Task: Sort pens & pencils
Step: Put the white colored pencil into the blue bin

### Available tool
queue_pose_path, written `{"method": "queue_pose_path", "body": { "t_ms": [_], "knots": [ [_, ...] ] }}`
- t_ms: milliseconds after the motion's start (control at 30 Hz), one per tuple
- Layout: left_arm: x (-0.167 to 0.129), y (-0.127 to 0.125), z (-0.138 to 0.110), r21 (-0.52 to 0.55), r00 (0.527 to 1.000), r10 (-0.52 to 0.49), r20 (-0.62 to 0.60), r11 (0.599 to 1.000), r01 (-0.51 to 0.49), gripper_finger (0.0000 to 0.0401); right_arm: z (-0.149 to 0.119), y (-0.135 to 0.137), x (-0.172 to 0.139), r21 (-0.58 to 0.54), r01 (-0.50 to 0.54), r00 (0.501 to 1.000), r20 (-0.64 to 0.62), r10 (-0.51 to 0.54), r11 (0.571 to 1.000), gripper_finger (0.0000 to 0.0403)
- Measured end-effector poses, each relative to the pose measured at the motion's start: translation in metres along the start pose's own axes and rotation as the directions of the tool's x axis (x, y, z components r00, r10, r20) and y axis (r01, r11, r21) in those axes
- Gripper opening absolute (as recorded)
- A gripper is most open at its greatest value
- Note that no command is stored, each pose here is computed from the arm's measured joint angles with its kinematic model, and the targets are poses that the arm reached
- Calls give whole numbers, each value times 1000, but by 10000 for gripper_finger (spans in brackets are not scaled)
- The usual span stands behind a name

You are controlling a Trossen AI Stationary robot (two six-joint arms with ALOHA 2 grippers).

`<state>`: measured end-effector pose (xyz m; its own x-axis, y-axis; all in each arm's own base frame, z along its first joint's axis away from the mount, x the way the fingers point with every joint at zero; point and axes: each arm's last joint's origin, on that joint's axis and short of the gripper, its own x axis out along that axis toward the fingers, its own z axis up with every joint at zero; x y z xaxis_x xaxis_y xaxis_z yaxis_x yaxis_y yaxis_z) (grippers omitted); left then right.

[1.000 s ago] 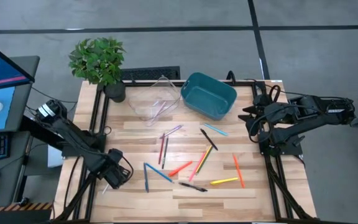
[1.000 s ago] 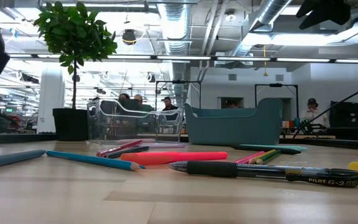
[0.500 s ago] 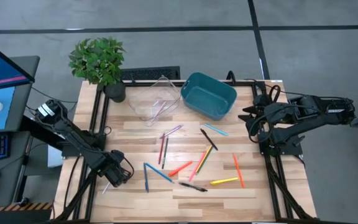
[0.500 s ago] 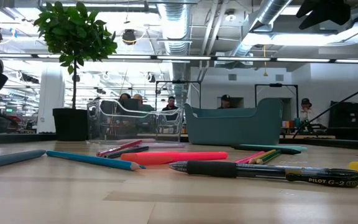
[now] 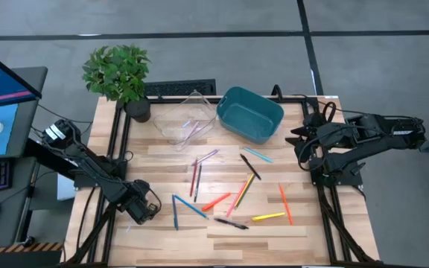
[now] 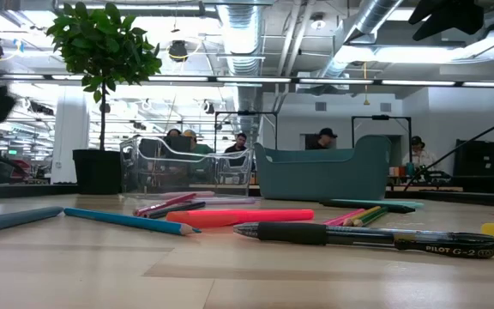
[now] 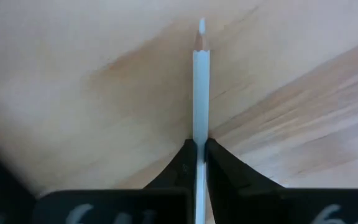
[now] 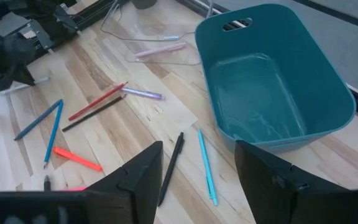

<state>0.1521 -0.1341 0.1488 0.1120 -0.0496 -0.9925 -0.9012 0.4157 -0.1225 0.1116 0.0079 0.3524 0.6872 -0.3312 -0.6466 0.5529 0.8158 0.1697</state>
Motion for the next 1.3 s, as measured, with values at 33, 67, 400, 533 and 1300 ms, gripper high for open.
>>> {"method": "queue_pose_path", "body": {
  "t_ms": [33,67,400,533,1300],
  "knots": [
    [-7,-6,2,-11,998,-54,28,998,55,3,0,0,0,0,-1,1000,0,1,1000,221],
    [-13,-9,4,-18,993,-97,67,995,98,2,0,0,0,0,-1,1000,1,1,1000,221],
    [-111,-44,33,87,602,-517,608,797,597,1,13,14,5,75,-122,982,151,110,990,221],
    [-164,-61,54,285,358,-568,741,748,599,1,26,30,12,49,-226,952,221,210,973,221],
    [-241,-135,155,718,101,-797,595,584,378,2,85,112,90,-195,-448,806,335,488,873,221]
  ]
}}
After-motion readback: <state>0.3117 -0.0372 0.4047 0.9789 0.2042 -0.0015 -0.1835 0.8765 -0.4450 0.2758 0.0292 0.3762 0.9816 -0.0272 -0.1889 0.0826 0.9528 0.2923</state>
